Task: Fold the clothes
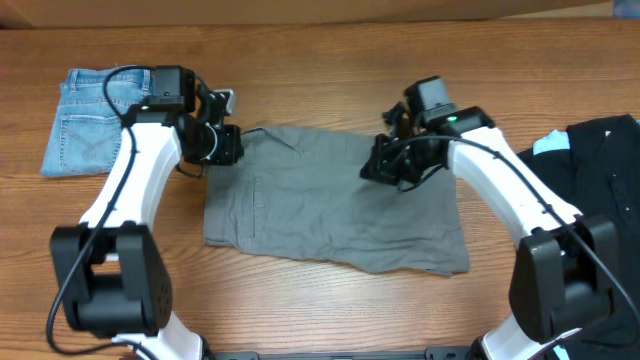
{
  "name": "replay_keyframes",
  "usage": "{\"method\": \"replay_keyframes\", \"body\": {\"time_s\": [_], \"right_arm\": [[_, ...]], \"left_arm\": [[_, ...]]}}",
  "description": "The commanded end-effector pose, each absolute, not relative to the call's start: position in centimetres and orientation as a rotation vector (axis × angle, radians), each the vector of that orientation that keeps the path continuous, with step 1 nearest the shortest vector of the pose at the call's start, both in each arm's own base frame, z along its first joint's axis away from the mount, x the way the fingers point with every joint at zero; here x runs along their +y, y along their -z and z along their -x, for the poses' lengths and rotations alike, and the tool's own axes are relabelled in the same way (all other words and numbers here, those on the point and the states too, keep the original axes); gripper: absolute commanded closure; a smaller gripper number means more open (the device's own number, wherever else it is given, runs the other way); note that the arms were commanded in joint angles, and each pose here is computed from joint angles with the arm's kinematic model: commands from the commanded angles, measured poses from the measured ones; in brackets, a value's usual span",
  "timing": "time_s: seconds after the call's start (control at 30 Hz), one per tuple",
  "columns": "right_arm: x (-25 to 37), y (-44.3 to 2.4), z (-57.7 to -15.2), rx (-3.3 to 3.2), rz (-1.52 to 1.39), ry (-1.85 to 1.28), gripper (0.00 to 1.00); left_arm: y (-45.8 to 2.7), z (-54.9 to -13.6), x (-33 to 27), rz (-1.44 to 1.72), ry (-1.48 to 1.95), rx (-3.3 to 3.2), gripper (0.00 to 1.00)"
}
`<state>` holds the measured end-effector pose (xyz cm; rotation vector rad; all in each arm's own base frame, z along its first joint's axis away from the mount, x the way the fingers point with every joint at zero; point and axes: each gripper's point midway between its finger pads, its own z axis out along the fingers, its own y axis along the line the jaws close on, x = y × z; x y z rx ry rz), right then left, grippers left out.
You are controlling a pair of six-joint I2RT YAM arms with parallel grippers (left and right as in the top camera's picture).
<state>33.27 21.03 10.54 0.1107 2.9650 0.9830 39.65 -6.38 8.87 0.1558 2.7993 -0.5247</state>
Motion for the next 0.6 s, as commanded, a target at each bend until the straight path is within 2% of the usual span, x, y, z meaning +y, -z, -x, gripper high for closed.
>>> {"method": "replay_keyframes", "body": {"time_s": [0.0,0.23,0.4,0.57], "right_arm": [[22.5,-9.9,-32.5,3.003,-0.148,-0.933,0.95],[23.9,-8.3,-31.8,3.054,-0.224,-0.861,0.91],[23.8,-6.6,-31.6,3.101,-0.254,-0.837,0.91],[23.9,-4.6,-31.0,3.169,-0.277,-0.834,0.95]], "left_arm": [[-5.4,-39.7,-5.6,-0.133,0.452,2.891,0.96],[-2.0,-39.8,1.6,0.323,0.062,2.967,0.95],[-2.3,-40.4,2.9,0.431,0.192,2.922,0.77],[-2.6,-40.1,2.7,0.441,0.319,2.924,0.75]]}}
